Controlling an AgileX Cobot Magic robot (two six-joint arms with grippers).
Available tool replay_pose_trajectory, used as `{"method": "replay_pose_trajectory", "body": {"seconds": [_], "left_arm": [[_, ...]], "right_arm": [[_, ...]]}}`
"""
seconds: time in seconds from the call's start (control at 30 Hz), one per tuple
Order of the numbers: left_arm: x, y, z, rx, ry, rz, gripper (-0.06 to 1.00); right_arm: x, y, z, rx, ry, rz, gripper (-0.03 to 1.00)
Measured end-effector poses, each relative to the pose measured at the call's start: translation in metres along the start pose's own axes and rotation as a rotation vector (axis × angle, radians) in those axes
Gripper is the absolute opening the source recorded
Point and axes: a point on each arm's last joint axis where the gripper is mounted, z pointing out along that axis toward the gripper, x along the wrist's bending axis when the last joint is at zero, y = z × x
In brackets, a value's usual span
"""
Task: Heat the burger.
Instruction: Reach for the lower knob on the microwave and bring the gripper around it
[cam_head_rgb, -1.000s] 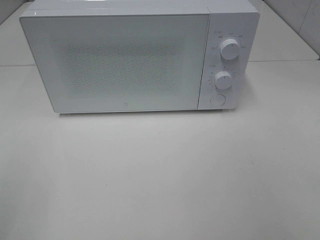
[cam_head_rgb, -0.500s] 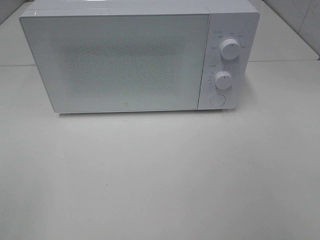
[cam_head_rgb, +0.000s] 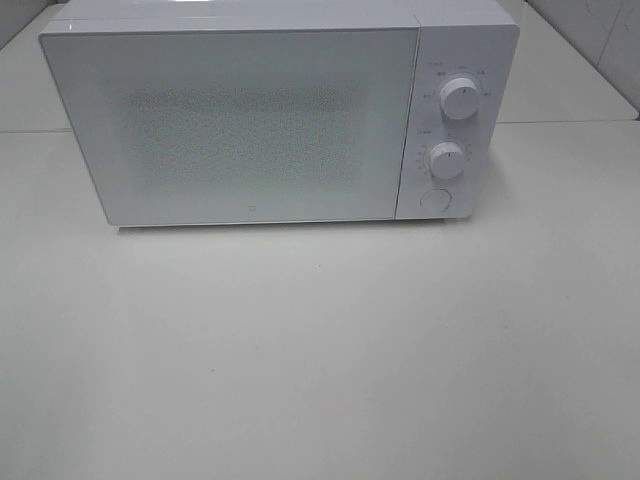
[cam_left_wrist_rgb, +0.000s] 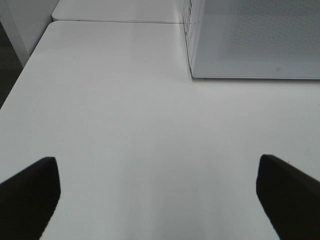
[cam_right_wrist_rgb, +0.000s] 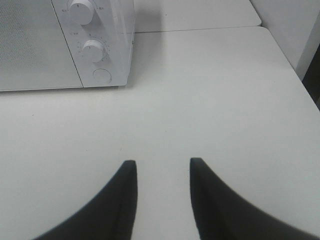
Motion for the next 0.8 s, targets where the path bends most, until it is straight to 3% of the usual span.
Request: {"method": "replay_pose_trajectory", "body": {"seconds": [0.8], "left_arm": [[0.0,0.0,0.0,0.0,0.0,-0.003,0.99]], "right_arm": [[0.0,0.0,0.0,0.0,0.0,0.0,0.38]]}}
